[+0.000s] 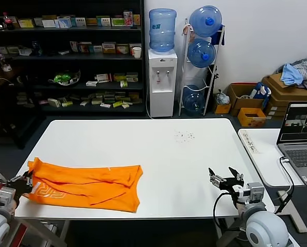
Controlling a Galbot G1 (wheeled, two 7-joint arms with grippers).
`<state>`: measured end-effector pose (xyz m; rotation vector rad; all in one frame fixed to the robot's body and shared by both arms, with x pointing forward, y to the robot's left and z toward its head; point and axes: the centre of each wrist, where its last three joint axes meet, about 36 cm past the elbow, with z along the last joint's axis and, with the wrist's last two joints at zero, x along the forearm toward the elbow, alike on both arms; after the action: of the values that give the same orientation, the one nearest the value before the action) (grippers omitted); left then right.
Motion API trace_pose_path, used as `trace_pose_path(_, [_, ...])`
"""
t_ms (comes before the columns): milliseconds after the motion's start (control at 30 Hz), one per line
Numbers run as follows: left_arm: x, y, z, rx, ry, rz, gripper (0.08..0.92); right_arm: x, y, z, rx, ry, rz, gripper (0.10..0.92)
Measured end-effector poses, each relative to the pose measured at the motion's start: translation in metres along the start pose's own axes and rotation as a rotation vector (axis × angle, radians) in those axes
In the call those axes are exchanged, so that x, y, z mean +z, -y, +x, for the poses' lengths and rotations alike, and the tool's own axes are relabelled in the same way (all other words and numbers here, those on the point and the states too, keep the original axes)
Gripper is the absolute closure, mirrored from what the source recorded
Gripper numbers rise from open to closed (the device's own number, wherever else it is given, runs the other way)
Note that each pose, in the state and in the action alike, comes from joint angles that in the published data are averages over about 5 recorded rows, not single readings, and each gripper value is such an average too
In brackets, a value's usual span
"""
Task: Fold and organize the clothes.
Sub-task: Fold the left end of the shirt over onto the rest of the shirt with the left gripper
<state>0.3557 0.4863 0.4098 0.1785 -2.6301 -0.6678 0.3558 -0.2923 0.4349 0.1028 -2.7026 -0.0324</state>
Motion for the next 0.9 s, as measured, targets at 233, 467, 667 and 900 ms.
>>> trace_pose_path(233, [-0.028,0.032,0.014,0.07,0.013,0.145,0.878,0.006,-0.002,-0.002,0.012,-0.015,0.0,0.2])
trace_pose_path(467, [-0.07,0.095,0.039,0.218,-0.011,0.476,0.878,0.011,-0.001,-0.003,0.032,-0.033,-0.003,0.2])
trace_pose_path(667, [-0.099,0.136,0.053,0.332,-0.049,0.682,0.878,0.013,-0.004,-0.005,0.04,-0.042,-0.008,0.2])
trace_pose_path(900, [-0.122,0.171,0.063,0.428,-0.075,0.801,0.878,0.015,-0.007,-0.005,0.038,-0.046,-0.012,0.2])
